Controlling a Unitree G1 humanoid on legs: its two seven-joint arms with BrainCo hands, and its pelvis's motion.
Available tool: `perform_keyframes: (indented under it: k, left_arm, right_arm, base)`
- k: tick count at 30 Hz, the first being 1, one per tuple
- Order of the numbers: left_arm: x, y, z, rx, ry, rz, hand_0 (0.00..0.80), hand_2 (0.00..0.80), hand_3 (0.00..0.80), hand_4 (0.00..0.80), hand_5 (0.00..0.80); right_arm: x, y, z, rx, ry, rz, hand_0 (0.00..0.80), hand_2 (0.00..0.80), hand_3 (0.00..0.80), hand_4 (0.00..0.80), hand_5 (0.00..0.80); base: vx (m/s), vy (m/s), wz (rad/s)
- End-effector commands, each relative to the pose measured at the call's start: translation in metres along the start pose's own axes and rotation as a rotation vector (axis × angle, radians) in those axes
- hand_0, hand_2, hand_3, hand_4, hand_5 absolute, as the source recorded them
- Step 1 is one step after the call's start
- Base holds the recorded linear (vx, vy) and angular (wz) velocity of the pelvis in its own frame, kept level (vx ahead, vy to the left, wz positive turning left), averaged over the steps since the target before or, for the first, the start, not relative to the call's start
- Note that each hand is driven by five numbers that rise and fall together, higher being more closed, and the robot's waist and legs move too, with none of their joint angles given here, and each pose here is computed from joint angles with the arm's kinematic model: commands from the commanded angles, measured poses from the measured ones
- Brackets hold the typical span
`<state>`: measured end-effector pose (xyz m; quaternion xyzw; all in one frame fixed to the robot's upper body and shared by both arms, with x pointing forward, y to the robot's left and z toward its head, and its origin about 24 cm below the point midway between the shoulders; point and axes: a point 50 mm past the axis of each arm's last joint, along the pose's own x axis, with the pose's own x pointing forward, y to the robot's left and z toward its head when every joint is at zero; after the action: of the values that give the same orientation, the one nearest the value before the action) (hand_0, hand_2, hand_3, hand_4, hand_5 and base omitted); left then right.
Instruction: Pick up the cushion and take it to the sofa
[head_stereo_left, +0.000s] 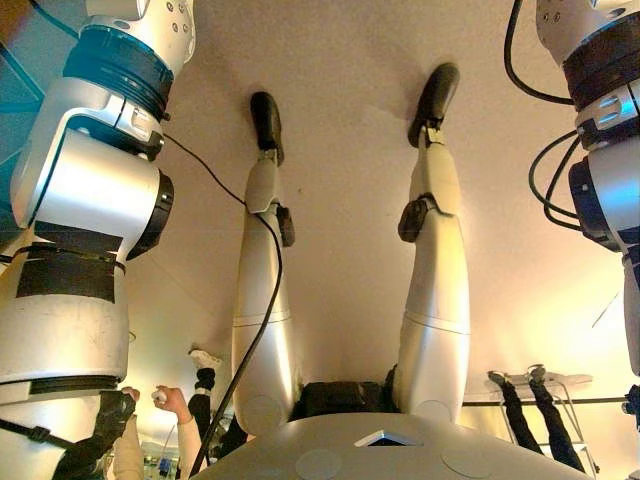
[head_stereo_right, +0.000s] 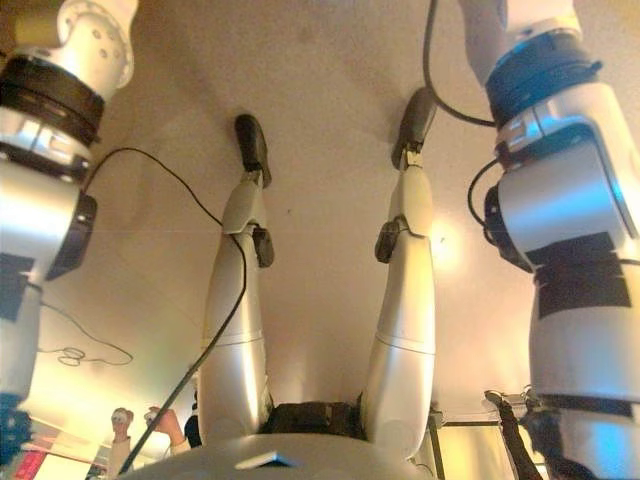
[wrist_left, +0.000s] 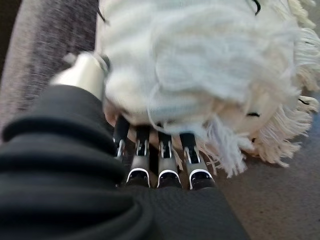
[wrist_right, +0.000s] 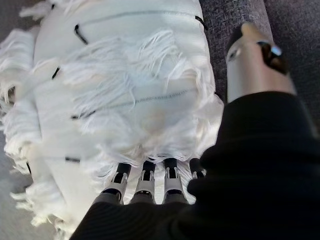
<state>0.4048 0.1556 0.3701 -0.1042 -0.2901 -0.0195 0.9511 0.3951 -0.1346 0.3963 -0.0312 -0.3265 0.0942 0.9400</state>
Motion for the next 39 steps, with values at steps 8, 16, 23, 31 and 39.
perform_keyframes:
  k: [8, 16, 23, 31, 39]
  left_arm:
    - [0.005, -0.060, 0.034, -0.109, -0.105, -0.220, 0.800, 0.800, 0.800, 0.800, 0.800]
    - [0.003, -0.063, 0.036, -0.104, -0.132, -0.248, 0.800, 0.800, 0.800, 0.800, 0.800]
    - [-0.006, -0.054, 0.029, -0.239, -0.167, -0.305, 0.800, 0.800, 0.800, 0.800, 0.800]
    - [-0.024, -0.044, 0.005, -0.375, -0.162, -0.343, 0.800, 0.800, 0.800, 0.800, 0.800]
    - [-0.048, -0.042, -0.021, -0.467, -0.164, -0.329, 0.800, 0.800, 0.800, 0.800, 0.800]
  right_arm:
    - [0.014, 0.077, 0.033, 0.061, -0.106, 0.265, 0.800, 0.800, 0.800, 0.800, 0.800]
    - [0.012, 0.082, 0.042, 0.066, -0.163, 0.274, 0.800, 0.800, 0.800, 0.800, 0.800]
    - [0.006, 0.078, 0.035, 0.011, -0.148, 0.359, 0.800, 0.800, 0.800, 0.800, 0.800]
    - [-0.011, 0.085, 0.023, -0.019, -0.165, 0.457, 0.800, 0.800, 0.800, 0.800, 0.800]
    - [-0.031, 0.078, -0.001, -0.024, -0.137, 0.467, 0.800, 0.800, 0.800, 0.800, 0.800]
  base:
    - [-0.002, -0.005, 0.00]
    - [-0.002, -0.005, 0.00]
    - [0.000, 0.000, 0.00]
    - [-0.018, 0.013, 0.00]
    - [-0.043, 0.042, 0.00]
